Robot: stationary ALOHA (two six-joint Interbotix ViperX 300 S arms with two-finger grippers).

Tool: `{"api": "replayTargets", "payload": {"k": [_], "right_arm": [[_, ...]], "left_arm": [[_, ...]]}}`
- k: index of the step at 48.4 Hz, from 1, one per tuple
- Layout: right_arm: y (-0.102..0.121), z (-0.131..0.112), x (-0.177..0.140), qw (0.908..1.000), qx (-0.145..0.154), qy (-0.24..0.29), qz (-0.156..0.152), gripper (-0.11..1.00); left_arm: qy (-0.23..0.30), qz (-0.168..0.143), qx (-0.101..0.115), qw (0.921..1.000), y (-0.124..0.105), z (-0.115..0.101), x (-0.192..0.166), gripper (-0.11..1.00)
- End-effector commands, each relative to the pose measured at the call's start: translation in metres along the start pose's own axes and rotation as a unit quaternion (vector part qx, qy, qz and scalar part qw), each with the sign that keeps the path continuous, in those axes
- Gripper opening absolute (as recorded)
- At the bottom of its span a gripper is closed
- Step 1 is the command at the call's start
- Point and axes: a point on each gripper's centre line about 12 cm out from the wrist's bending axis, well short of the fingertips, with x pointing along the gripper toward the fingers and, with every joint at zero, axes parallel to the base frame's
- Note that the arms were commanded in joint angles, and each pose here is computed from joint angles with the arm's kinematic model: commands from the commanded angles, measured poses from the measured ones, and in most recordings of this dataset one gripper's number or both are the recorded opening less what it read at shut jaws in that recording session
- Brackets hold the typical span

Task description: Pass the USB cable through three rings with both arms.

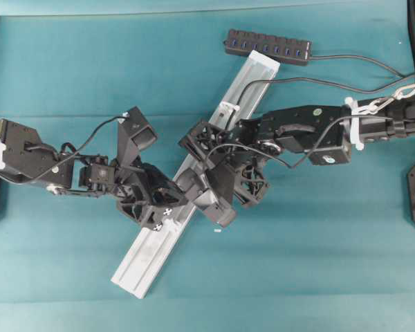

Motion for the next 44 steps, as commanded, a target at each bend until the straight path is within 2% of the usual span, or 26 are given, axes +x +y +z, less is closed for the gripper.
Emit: {"api": "replayTargets", "payload": {"k": [1, 9, 11, 15, 22, 26, 28, 36, 44], "right_arm": [[-0.002, 0.001, 0.0, 1.0, 0.006, 0.0, -0.002, 0.08], [-0.002, 0.0, 0.002, 1.0, 0.006, 0.001, 0.0, 0.08], [-0.002, -0.001, 0.002, 1.0, 0.007, 0.002, 0.001, 0.08], [-0.002, -0.001, 0.003, 1.0, 0.005, 0.003, 0.0, 0.08], [-0.002, 0.0, 0.003, 1.0, 0.002, 0.004, 0.0, 0.08], [-0.001, 0.0, 0.003, 1.0, 0.002, 0.004, 0.001, 0.08], [-0.002, 0.0, 0.003, 1.0, 0.002, 0.003, 0.0, 0.08], [0.001, 0.003, 0.003, 1.0, -0.003, 0.002, 0.003, 0.08], [0.005, 0.006, 0.004, 0.9999, -0.009, 0.003, 0.009, 0.08]], "left_arm": [[-0.017, -0.021, 0.005, 0.9996, -0.013, 0.01, -0.005, 0.11], [-0.023, -0.026, 0.005, 0.9994, -0.015, 0.013, -0.011, 0.11], [-0.024, -0.026, 0.005, 0.9994, -0.015, 0.013, -0.013, 0.14], [-0.024, -0.026, 0.005, 0.9994, -0.014, 0.012, -0.017, 0.32], [-0.029, -0.031, 0.005, 0.9991, -0.016, 0.014, -0.025, 0.75], [-0.031, -0.034, 0.006, 0.9989, -0.018, 0.015, -0.032, 0.94], [-0.03, -0.033, 0.006, 0.999, -0.017, 0.014, -0.035, 0.96], [-0.031, -0.036, 0.007, 0.9988, -0.017, 0.012, -0.052, 0.88], [-0.032, -0.036, 0.006, 0.9988, -0.014, 0.01, -0.075, 0.89]]}}
